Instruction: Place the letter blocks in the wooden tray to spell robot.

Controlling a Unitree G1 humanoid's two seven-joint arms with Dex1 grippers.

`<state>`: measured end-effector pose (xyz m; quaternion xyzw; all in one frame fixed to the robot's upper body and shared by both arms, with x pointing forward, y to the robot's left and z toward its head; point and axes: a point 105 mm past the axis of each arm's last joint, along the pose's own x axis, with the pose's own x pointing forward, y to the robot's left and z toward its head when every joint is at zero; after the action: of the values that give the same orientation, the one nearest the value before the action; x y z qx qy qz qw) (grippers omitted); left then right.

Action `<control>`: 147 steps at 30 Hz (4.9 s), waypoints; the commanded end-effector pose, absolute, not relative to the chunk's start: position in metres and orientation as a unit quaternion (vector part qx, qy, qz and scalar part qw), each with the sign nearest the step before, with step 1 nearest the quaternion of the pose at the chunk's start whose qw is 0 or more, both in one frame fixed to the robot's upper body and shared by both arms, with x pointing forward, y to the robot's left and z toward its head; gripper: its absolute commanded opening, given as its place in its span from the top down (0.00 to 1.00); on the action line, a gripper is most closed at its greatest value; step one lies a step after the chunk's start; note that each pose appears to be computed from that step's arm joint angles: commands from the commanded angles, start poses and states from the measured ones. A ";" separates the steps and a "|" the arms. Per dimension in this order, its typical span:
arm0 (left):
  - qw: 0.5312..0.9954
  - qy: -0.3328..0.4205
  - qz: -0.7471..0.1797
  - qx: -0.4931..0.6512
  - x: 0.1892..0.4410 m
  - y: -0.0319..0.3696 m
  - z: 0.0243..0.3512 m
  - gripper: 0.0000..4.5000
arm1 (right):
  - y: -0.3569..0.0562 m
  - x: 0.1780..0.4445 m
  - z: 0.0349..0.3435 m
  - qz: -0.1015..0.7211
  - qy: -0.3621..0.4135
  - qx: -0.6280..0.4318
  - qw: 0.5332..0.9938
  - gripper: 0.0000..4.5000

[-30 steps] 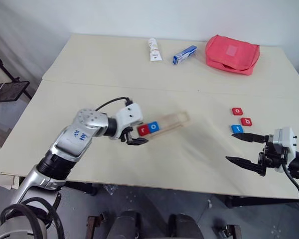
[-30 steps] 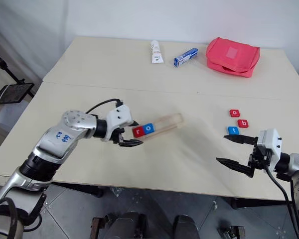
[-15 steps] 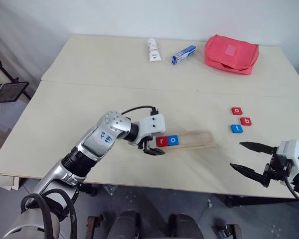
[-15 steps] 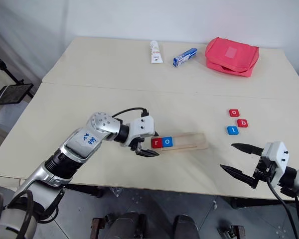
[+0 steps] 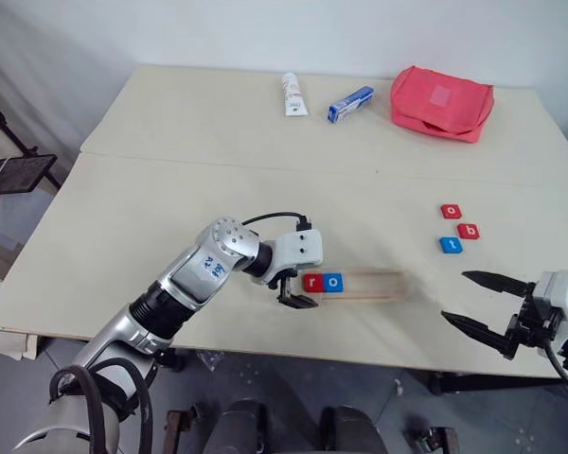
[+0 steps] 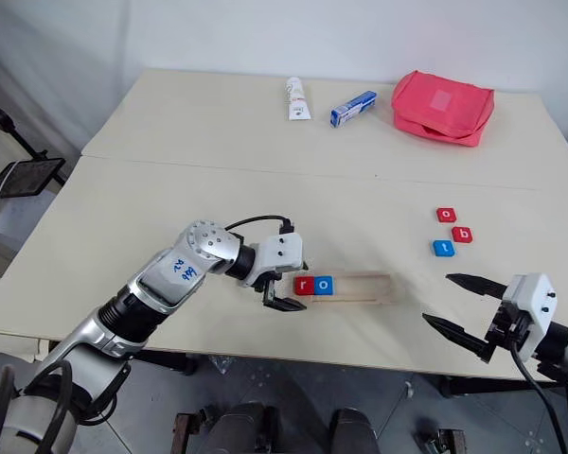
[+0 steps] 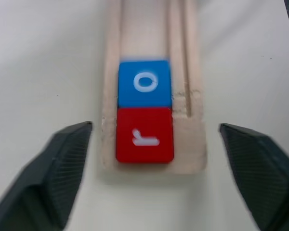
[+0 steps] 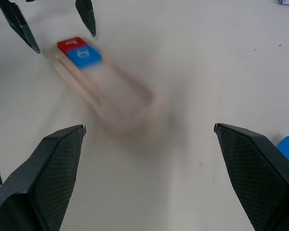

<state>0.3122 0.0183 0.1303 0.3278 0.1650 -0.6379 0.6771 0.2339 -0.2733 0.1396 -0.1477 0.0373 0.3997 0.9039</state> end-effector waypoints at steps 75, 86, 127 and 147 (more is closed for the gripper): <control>0.726 -0.127 -0.657 0.159 0.291 0.133 0.126 0.01 | -0.319 0.251 0.148 0.069 0.026 -0.064 0.995 0.00; 0.728 -0.133 -0.651 0.168 0.291 0.134 0.129 0.01 | -0.328 0.264 0.155 0.055 0.029 -0.056 0.996 0.00; 0.742 -0.139 -0.632 0.174 0.272 0.132 0.127 0.01 | -0.347 0.396 0.137 0.043 0.184 -0.021 0.982 0.00; 0.743 -0.141 -0.633 0.169 0.280 0.134 0.126 0.00 | -0.343 0.398 0.152 0.035 0.133 -0.019 0.990 0.67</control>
<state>0.2798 0.1326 0.1212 0.1677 -0.1272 -0.6344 0.7438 0.3971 -0.3399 0.1293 -0.0188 0.1753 0.0410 0.9835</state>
